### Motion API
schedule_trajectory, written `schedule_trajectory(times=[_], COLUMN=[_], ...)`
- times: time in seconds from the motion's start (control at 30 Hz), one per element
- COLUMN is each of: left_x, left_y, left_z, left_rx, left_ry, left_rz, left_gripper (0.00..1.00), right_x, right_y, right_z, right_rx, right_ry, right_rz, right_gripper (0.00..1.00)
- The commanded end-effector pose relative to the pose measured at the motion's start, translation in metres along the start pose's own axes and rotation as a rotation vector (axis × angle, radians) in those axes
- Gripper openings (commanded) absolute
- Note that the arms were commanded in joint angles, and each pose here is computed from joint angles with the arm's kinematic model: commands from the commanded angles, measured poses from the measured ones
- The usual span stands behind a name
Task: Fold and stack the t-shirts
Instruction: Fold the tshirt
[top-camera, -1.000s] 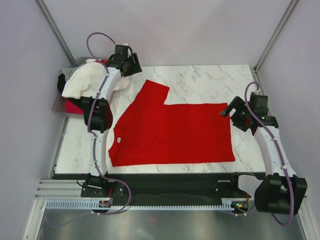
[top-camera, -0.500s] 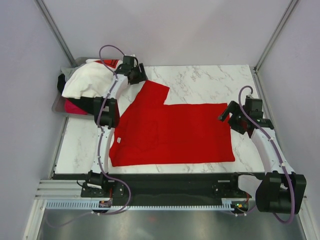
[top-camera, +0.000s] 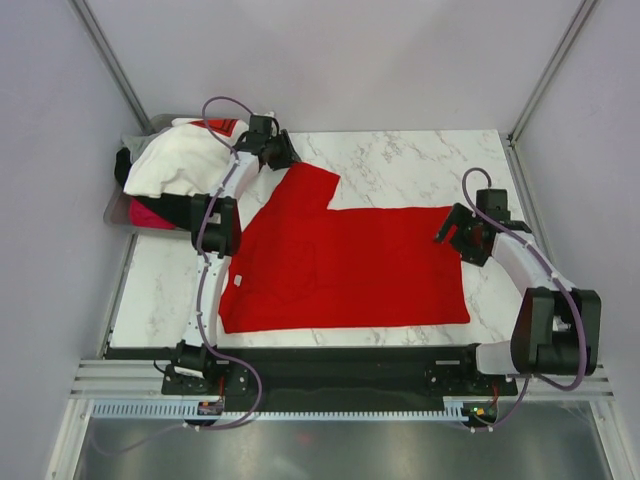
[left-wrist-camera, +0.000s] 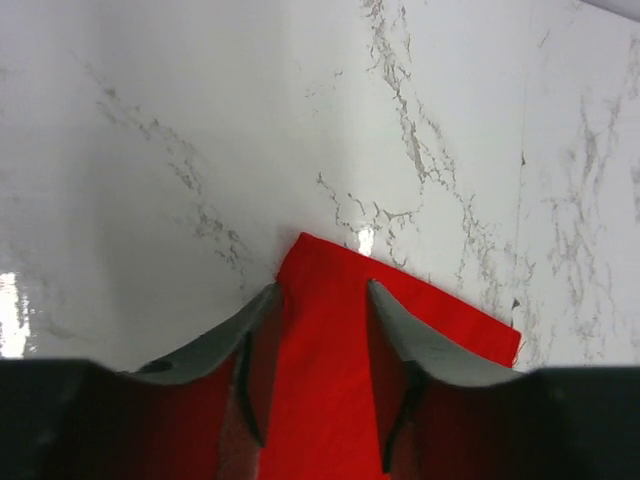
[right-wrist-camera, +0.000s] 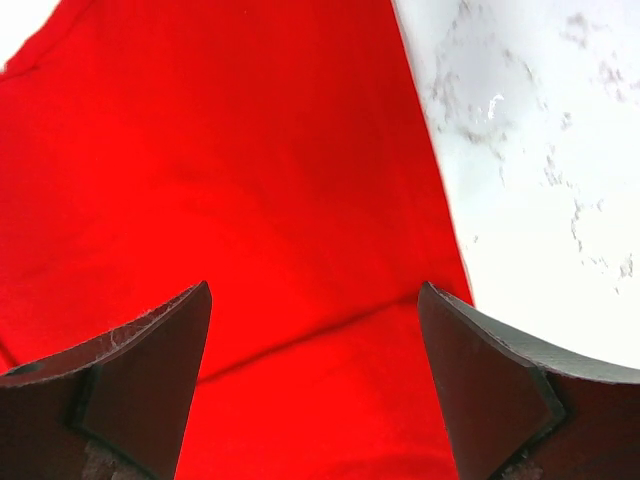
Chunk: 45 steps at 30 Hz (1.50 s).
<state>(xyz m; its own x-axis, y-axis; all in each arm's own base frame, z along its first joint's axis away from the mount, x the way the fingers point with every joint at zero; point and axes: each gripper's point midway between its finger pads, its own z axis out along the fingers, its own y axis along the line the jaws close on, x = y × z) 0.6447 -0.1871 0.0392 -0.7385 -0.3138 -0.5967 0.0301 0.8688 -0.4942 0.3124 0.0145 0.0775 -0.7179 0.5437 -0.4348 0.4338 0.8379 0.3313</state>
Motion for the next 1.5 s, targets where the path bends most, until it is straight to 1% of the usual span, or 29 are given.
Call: schedule_trajectory(times=[0.0,0.03,0.07,0.17,0.2,0.23,0.27,0.3,0.33,0.4,0.47,0.5,0.53,0.57,0.6,0.63,0.7,0.73,0.8,0.83,1.0,1.03,1.17,1.23,1.3,1.33,1.47], left_x=[0.011,0.009,0.009,0.011,0.011,0.01,0.01,0.011,0.013,0.008,0.012,0.009,0.011,0.011,0.011,0.011,0.011,0.012,0.011,0.011,0.012,0.011,0.011,0.011,0.011,0.011,0.011], left_y=[0.0,0.001,0.004,0.007,0.007,0.006,0.005,0.002,0.004,0.0,0.001,-0.002,-0.001,-0.001,-0.002,-0.001,-0.001,-0.001,-0.002,-0.002,-0.002,-0.003,-0.002,-0.002,-0.003,-0.003,0.0], left_z=[0.01,0.011,0.012,0.016,0.015,0.015,0.015,0.014,0.014,0.011,0.011,0.009,0.007,0.007,0.007,0.006,0.006,0.006,0.006,0.006,0.006,0.006,0.005,0.006,0.005,0.005,0.006], left_rx=[0.053,0.059,0.074,0.109,0.13,0.136,0.146,0.161,0.162,0.19,0.196,0.218,0.221,0.227,0.239,0.238,0.247,0.247,0.247,0.25,0.253,0.255,0.257,0.258,0.26,0.26,0.246], left_ry=[0.03,0.028,0.03,0.045,0.051,0.05,0.048,0.052,0.057,0.045,0.05,0.04,0.044,0.042,0.039,0.038,0.043,0.045,0.042,0.043,0.045,0.043,0.044,0.045,0.045,0.045,0.043], left_rz=[-0.066,-0.076,-0.1,-0.135,-0.143,-0.139,-0.132,-0.128,-0.131,-0.123,-0.121,-0.111,-0.115,-0.113,-0.112,-0.113,-0.113,-0.114,-0.112,-0.112,-0.112,-0.111,-0.111,-0.111,-0.111,-0.11,-0.12], left_gripper=[0.4,0.37,0.29,0.23,0.16,0.14,0.1,0.02,0.02,0.02,0.02,0.02,0.02,0.02,0.02,0.02,0.02,0.02,0.02,0.02,0.02,0.02,0.02,0.02,0.02,0.02,0.02], right_x=[-0.039,-0.038,-0.045,-0.058,-0.07,-0.072,-0.075,-0.085,-0.084,-0.094,-0.094,-0.104,-0.103,-0.107,-0.12,-0.12,-0.135,-0.134,-0.142,-0.141,-0.144,-0.144,-0.141,-0.138,-0.137,-0.137,-0.136], right_y=[0.015,0.014,0.022,0.019,0.023,0.019,0.018,0.018,0.015,0.017,0.017,0.023,0.022,0.024,0.03,0.027,0.032,0.029,0.031,0.03,0.022,0.019,0.017,0.018,0.018,0.018,0.022], right_z=[0.007,0.016,0.017,0.027,0.025,0.03,0.033,0.032,0.041,0.047,0.062,0.064,0.076,0.08,0.081,0.091,0.095,0.104,0.106,0.111,0.118,0.12,0.13,0.133,0.135,0.135,0.139], right_rx=[0.02,0.035,0.025,0.074,0.078,0.1,0.114,0.131,0.151,0.163,0.169,0.159,0.167,0.167,0.16,0.175,0.18,0.19,0.192,0.197,0.238,0.244,0.234,0.224,0.224,0.22,0.197], right_ry=[-0.092,-0.069,-0.078,-0.094,-0.12,-0.116,-0.122,-0.146,-0.129,-0.14,-0.113,-0.129,-0.11,-0.114,-0.14,-0.128,-0.155,-0.143,-0.156,-0.151,-0.157,-0.157,-0.134,-0.123,-0.119,-0.118,-0.112], right_rz=[-0.044,-0.045,-0.052,-0.062,-0.064,-0.075,-0.079,-0.084,-0.09,-0.098,-0.108,-0.108,-0.11,-0.116,-0.123,-0.128,-0.133,-0.134,-0.123,-0.121,-0.125,-0.123,-0.116,-0.115,-0.115,-0.115,-0.116], right_gripper=[0.92,0.91,0.91,0.92,0.92,0.92,0.93,0.93,0.93,0.93,0.93,0.92,0.91,0.9,0.89,0.84,0.79,0.75,0.7,0.66,0.63,0.61,0.59,0.54,0.52,0.46,0.31])
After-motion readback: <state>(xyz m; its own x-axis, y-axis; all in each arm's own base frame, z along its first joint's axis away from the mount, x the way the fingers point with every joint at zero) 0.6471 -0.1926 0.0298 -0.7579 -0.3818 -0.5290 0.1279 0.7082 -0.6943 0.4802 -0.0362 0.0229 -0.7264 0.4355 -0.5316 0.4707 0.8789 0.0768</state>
